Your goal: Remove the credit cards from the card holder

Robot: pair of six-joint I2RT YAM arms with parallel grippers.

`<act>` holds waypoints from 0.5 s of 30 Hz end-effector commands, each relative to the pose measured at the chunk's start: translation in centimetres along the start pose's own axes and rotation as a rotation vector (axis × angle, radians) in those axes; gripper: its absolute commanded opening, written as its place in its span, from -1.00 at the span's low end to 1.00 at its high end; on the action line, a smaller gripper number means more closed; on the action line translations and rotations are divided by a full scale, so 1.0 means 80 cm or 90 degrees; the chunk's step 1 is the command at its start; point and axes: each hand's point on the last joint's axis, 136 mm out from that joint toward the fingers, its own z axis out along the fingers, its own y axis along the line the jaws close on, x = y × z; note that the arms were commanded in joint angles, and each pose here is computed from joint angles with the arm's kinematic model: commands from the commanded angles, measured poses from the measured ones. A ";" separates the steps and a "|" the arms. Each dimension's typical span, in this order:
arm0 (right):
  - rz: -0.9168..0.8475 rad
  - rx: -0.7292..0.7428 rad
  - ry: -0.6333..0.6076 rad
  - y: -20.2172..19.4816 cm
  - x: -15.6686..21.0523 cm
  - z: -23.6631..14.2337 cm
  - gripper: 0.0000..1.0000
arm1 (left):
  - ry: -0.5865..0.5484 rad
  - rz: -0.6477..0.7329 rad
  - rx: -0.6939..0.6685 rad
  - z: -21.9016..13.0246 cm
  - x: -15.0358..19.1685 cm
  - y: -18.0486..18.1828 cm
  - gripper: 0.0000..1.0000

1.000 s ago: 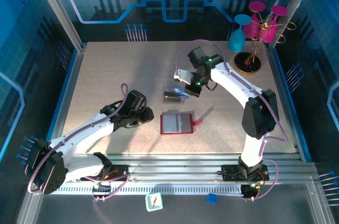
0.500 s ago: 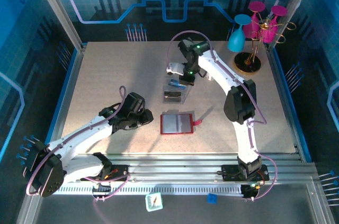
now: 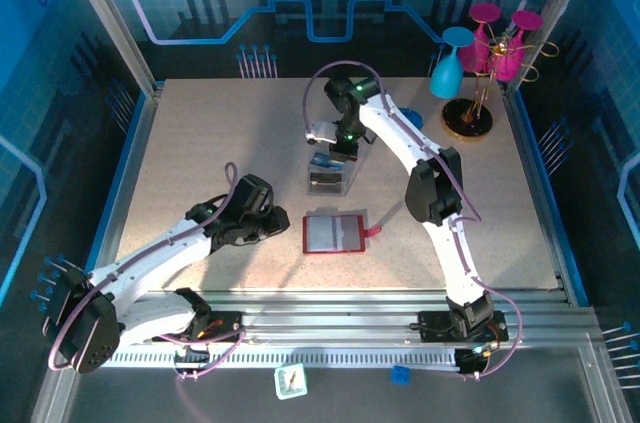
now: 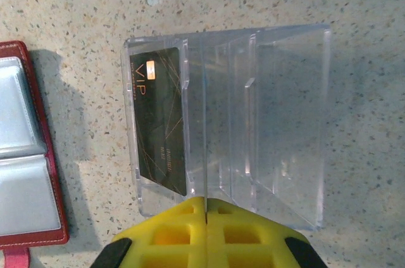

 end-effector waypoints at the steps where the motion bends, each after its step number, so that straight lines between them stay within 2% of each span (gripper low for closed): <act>1: -0.015 -0.040 0.018 0.015 0.002 0.012 -1.00 | 0.007 -0.019 0.000 -0.005 0.005 0.007 -0.29; 9: -0.037 -0.055 0.032 0.023 0.000 0.028 -0.98 | 0.015 -0.019 -0.007 -0.008 0.008 0.009 -0.27; 15: -0.040 -0.036 0.042 0.019 -0.003 0.029 -0.67 | 0.017 -0.021 -0.008 -0.008 0.009 0.009 -0.27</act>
